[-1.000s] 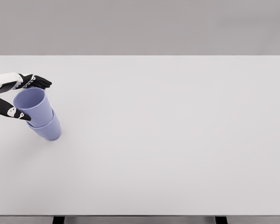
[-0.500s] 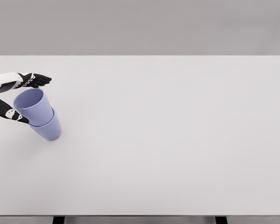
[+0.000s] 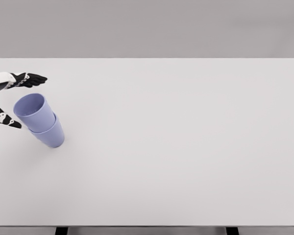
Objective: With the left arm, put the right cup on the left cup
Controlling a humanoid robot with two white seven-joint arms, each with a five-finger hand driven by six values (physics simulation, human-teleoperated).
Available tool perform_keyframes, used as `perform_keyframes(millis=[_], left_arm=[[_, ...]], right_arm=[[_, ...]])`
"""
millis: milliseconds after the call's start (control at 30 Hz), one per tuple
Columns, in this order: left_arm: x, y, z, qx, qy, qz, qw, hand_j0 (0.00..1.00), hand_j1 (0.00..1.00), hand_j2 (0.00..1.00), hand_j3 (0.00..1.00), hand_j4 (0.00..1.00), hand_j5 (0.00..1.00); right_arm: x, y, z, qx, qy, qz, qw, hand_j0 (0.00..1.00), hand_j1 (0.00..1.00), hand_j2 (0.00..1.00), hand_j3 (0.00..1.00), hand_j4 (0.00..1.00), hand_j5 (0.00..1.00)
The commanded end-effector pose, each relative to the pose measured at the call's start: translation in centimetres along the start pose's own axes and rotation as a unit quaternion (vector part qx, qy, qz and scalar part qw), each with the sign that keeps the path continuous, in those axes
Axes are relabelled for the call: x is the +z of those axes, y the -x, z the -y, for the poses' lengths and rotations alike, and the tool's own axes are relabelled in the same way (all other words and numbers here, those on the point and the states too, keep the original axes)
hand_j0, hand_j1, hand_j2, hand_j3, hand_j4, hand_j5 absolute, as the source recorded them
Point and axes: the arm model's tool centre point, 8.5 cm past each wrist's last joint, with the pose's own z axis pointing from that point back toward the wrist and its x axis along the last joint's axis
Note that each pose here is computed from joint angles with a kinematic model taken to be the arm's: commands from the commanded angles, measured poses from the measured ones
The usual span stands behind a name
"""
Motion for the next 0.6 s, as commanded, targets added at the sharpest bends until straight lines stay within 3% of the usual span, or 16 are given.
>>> perform_keyframes(millis=[0,367,467,567], left_arm=[[1.0,-0.5,-0.7,-0.011,-0.005,-0.006,0.9999,1.0,1.0,1.0,1.0,1.0,1.0],[2.5,-3.0,-2.8,-0.051,-0.038,0.027,0.9976,1.0,1.0,1.0,1.0,1.0,1.0],[2.5,-4.0,-3.0,-0.073,-0.045,0.062,0.9944,1.0,1.0,1.0,1.0,1.0,1.0],[1.6,-5.5,-2.7,-0.098,-0.053,0.134,0.9846,1.0,1.0,1.0,1.0,1.0,1.0]], right_arm=[[0.0,0.0,0.0,0.0,0.0,0.0,1.0,1.0,1.0,1.0,1.0,1.0,1.0],[0.0,0.0,0.0,0.0,0.0,0.0,1.0,1.0,1.0,1.0,1.0,1.0,1.0],[0.0,0.0,0.0,0.0,0.0,0.0,1.0,1.0,1.0,1.0,1.0,1.0,1.0],[0.0,0.0,0.0,-0.001,0.0,0.0,1.0,1.0,1.0,1.0,1.0,1.0,1.0]])
